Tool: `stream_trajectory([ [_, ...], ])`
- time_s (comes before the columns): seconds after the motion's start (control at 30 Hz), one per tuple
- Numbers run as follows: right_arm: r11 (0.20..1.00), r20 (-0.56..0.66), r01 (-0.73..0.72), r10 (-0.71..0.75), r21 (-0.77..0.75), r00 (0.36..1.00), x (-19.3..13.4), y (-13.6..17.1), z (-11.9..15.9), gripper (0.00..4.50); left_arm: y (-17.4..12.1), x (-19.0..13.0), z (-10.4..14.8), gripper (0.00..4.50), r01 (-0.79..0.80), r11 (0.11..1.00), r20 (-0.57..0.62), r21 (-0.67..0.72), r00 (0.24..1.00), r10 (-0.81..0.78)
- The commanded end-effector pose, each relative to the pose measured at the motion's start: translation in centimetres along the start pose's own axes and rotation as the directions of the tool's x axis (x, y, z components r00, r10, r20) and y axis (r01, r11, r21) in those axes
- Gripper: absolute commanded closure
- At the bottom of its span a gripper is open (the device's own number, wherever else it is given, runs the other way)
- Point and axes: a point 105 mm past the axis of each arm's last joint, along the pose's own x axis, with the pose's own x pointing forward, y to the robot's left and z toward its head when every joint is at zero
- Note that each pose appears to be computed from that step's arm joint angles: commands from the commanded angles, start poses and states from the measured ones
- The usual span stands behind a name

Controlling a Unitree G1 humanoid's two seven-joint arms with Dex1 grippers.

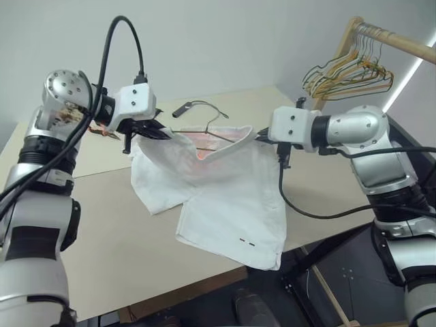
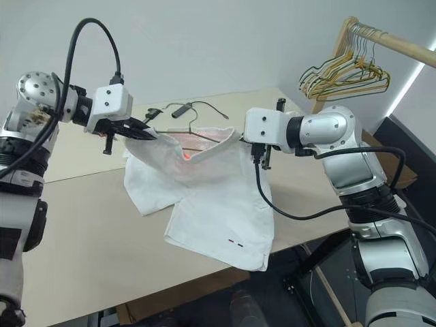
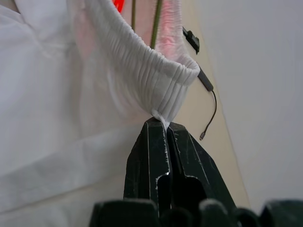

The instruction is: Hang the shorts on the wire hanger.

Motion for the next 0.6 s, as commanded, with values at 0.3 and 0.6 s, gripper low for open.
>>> stream_trajectory([
  [0.3,0.983,0.067,0.164,-0.158,-0.083,0.985,0.1,-3.3,2.8,4.48,-1.4,-0.6,1.5,4.50,-0.009,0.997,0.164,-0.073,0.986,0.021],
  [0.6,0.973,0.051,0.099,-0.091,-0.208,0.995,0.2,-1.9,2.2,3.23,-1.1,-0.8,1.6,4.50,-0.059,0.991,0.214,-0.123,0.973,0.084],
])
